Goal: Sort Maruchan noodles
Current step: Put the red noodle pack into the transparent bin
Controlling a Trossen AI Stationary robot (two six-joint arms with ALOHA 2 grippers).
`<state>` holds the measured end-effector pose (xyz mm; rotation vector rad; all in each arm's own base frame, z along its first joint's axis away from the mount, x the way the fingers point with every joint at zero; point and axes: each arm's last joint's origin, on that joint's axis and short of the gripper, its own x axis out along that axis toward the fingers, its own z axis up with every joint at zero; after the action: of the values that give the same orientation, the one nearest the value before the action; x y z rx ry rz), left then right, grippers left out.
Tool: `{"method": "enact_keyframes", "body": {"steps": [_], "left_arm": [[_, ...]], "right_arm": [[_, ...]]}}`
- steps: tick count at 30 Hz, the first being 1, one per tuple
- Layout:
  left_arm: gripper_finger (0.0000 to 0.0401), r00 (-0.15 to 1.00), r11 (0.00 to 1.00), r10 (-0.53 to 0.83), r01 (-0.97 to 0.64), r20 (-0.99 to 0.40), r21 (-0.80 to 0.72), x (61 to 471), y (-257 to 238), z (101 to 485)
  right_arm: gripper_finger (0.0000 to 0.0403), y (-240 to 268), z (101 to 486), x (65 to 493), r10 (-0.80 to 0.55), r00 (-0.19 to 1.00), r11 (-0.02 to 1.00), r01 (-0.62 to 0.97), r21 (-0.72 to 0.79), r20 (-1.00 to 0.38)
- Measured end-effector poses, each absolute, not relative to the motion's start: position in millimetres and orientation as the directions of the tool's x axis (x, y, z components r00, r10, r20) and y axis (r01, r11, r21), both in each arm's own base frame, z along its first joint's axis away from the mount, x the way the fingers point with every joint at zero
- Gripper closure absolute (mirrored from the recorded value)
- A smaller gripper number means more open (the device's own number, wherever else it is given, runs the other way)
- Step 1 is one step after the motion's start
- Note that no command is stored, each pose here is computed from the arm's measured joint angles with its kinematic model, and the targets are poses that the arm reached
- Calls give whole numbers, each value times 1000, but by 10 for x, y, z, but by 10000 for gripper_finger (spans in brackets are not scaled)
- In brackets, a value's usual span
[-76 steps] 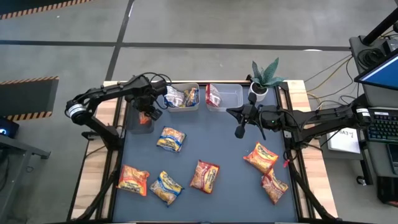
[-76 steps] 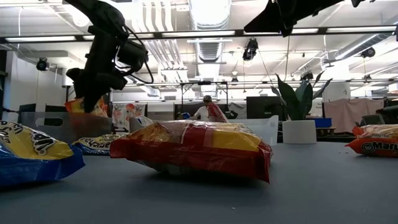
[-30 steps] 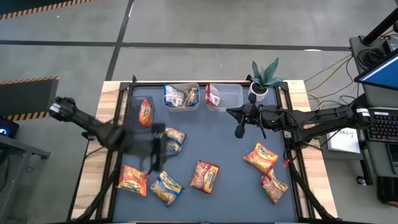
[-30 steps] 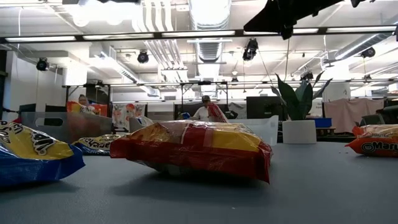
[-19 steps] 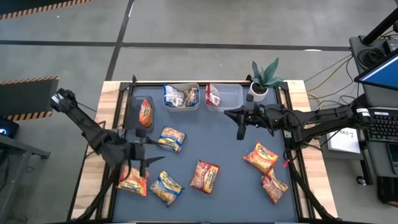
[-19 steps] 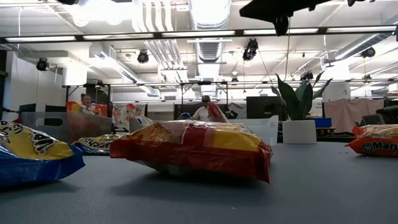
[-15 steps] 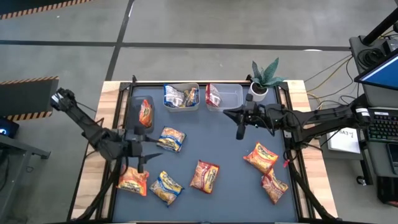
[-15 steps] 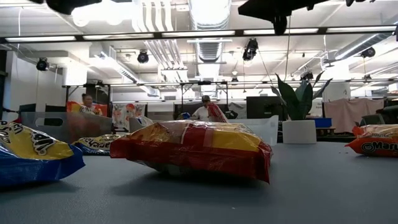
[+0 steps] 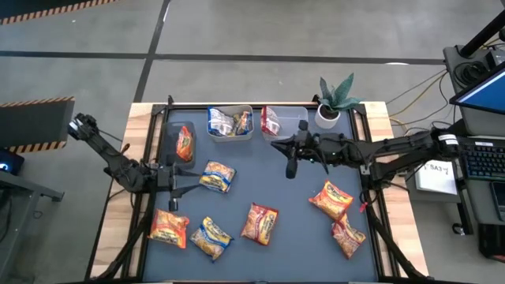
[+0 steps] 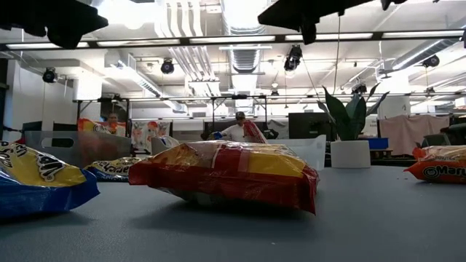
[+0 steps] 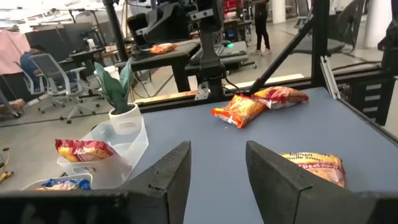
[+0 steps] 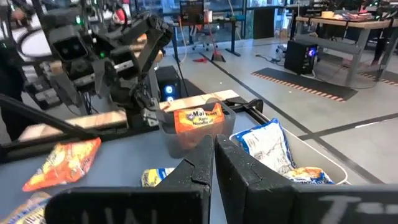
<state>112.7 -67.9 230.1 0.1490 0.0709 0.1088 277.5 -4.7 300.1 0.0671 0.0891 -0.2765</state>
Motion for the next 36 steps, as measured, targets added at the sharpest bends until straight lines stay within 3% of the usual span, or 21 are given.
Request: {"method": "enact_keyframes", "body": {"steps": [9, 17, 25, 36], "left_arm": [[269, 990, 987, 129, -123, -58, 107, 1115, -663, 2284], [269, 986, 986, 153, -148, -61, 76, 1115, -657, 2266], [269, 978, 979, 202, -200, -59, 38, 1113, -643, 2260], [269, 976, 978, 209, -209, -68, -3, 1128, -654, 2242]], "right_arm": [[394, -78, 3078, 3107, -279, 933, 959, 284, -15, -228], [394, -147, 3056, 3508, -289, 833, 956, 279, -93, -471], [394, -148, 2829, 3904, -167, 727, 986, 140, -94, -666], [394, -152, 2685, 4062, -164, 643, 986, 122, -111, -748]]}}
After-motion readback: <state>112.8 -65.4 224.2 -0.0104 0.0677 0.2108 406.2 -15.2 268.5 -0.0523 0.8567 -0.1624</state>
